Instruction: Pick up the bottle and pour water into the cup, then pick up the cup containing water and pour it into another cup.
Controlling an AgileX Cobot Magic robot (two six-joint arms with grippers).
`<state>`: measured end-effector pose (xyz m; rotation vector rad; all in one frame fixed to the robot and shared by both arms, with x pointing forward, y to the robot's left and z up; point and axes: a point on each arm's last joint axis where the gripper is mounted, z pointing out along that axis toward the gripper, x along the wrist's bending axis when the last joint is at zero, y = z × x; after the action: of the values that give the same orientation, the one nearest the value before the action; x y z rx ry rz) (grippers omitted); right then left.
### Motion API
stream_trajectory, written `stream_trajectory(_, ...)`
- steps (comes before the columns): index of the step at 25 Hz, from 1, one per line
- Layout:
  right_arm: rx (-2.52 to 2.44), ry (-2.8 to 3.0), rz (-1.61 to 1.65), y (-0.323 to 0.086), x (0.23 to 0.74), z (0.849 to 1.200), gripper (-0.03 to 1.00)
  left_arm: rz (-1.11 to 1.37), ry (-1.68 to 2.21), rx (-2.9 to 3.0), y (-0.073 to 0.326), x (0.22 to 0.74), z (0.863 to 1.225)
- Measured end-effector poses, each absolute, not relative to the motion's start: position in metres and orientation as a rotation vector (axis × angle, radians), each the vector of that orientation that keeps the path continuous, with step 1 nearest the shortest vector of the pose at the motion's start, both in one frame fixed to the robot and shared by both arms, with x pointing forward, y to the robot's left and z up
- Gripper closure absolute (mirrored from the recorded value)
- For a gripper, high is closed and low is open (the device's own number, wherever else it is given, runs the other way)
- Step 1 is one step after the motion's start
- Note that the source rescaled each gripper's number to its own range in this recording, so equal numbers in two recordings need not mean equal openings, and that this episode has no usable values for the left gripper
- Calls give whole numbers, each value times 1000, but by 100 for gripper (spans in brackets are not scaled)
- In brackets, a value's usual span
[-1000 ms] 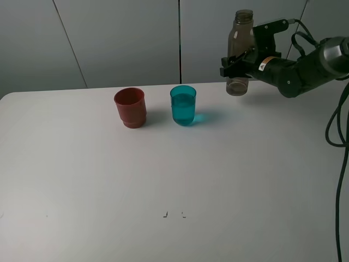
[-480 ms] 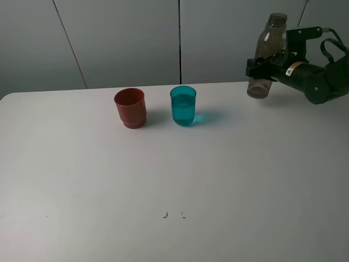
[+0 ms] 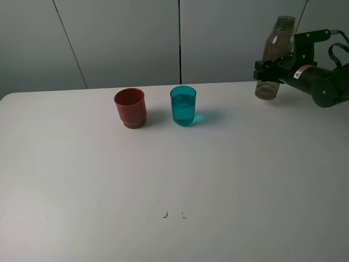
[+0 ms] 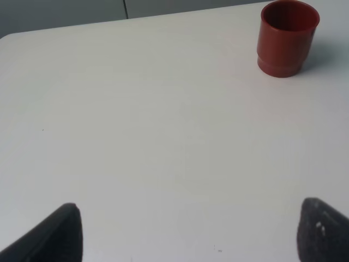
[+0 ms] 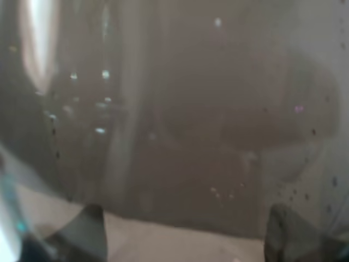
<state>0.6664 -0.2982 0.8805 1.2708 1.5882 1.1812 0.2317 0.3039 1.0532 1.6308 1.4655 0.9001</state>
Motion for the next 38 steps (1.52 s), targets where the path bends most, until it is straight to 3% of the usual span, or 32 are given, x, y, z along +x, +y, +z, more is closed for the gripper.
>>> stream_trajectory(38,1237,1641,1226,-276,685,858,95,900,1466,1631,304,232,1053)
